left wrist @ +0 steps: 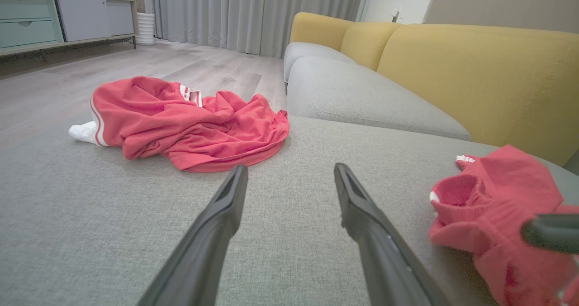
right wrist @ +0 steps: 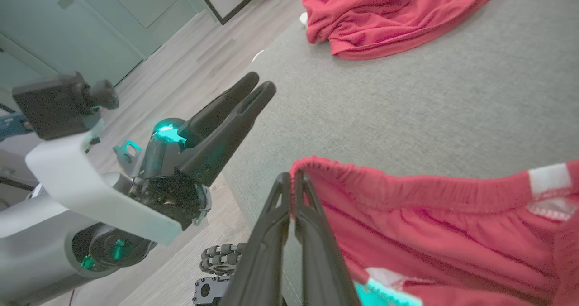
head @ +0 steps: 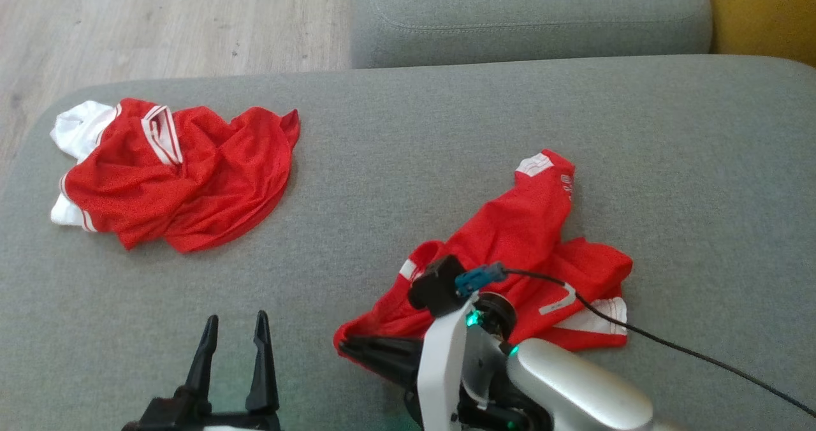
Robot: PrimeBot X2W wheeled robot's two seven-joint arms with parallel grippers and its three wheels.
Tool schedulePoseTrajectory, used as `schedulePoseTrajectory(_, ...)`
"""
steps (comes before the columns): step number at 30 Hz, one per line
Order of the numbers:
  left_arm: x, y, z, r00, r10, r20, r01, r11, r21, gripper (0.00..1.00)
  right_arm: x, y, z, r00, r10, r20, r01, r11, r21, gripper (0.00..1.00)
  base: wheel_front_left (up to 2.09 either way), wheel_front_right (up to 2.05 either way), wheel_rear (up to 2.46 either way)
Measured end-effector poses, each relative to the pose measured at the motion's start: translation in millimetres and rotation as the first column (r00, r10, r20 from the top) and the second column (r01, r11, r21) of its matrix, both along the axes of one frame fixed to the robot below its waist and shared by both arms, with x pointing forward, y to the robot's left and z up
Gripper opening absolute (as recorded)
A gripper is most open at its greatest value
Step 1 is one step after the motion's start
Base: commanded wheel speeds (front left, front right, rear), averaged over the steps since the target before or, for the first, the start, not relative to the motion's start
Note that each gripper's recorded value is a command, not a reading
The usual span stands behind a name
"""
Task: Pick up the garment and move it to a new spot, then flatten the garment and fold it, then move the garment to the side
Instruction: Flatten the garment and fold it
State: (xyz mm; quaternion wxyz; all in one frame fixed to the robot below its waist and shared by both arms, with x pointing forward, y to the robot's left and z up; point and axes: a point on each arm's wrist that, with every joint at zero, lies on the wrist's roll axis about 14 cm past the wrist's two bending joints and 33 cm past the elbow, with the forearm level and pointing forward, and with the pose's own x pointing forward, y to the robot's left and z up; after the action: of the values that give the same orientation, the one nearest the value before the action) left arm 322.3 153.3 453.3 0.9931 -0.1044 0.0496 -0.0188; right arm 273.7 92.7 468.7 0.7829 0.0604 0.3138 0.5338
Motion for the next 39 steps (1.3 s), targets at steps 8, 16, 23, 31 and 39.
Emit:
schedulePoseTrajectory(8, -1.1, -1.4, 0.3, 1.000, 0.000, 0.000, 0.000, 1.000, -0.009, 1.00, 12.5, 3.8, 5.2, 0.981, 0.004, 0.195, -0.011, 0.999, 0.035, 1.00, 0.00, 0.00, 0.00)
schedulePoseTrajectory(16, 1.8, -5.6, 4.2, 1.000, -0.008, 0.012, 0.008, 1.000, -0.011, 1.00, 70.9, -59.8, 23.0, 0.879, -0.225, 0.421, 0.199, 0.974, 0.104, 1.00, 0.00, 0.00, 0.00)
schedulePoseTrajectory(23, 4.6, -10.6, 5.1, 1.000, -0.022, 0.014, 0.023, 1.000, -0.017, 1.00, 113.7, -172.5, 29.0, 0.648, -0.509, 0.567, 0.519, 0.840, 0.161, 1.00, 0.00, 0.00, 0.00)
schedulePoseTrajectory(31, 4.1, -16.1, 7.6, 0.999, -0.040, 0.023, 0.041, 0.999, -0.020, 1.00, 93.0, -250.1, 5.8, 0.447, -0.685, 0.575, 0.751, 0.637, 0.175, 1.00, 0.00, 0.00, 0.00)
schedulePoseTrajectory(39, 1.8, -18.9, 9.0, 0.997, -0.069, 0.033, 0.068, 0.997, 0.019, 1.00, 61.4, -265.3, -17.8, 0.377, -0.769, 0.516, 0.841, 0.517, 0.156, 1.00, 0.00, 0.00, 0.00)
